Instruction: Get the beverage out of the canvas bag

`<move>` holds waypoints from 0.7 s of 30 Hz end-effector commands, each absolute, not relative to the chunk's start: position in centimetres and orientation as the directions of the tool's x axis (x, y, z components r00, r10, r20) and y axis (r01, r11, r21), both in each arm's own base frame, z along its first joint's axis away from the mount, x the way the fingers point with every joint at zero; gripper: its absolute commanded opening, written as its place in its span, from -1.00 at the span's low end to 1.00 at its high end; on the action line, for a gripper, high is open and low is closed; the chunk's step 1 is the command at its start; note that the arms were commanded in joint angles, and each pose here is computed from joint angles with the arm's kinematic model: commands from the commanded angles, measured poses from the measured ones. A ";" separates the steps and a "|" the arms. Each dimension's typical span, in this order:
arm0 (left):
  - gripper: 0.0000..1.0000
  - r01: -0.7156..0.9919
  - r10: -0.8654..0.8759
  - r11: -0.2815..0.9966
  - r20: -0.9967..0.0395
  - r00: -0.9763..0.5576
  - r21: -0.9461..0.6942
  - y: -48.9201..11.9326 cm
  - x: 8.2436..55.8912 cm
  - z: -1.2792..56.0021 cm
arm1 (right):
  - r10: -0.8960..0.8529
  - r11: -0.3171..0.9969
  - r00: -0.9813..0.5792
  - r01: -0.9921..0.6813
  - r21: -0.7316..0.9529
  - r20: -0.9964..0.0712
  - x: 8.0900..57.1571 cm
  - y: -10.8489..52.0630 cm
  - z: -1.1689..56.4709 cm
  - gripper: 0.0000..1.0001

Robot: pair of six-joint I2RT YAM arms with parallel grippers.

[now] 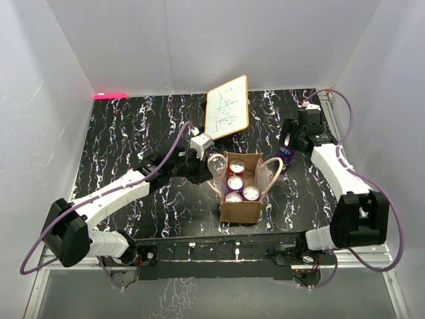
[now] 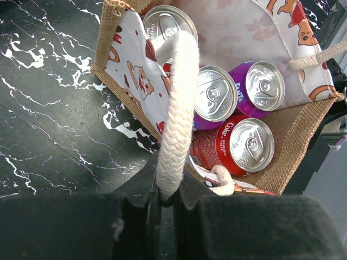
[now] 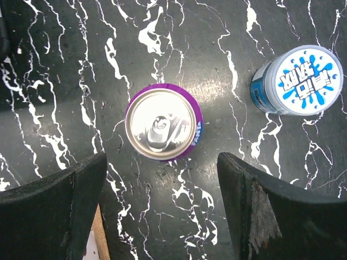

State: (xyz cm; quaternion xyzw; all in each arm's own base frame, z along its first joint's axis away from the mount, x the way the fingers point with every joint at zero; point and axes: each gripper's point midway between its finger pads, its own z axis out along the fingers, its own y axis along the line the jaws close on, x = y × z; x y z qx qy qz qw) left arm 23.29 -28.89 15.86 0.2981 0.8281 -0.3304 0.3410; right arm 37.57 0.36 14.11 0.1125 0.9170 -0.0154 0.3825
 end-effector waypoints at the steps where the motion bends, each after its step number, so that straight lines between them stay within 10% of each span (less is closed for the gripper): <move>1: -1.00 0.728 0.265 0.607 -0.784 -0.562 -0.317 -29.0 24.1 16.8 | 0.192 0.976 -0.624 0.198 0.085 -0.758 36.8 0.5 16.1 0.71; 21: -1.00 0.728 0.261 0.611 -0.789 -0.556 -0.311 -29.0 24.2 17.0 | 0.362 0.846 -0.426 -0.222 0.484 -0.829 34.4 9.6 33.6 0.65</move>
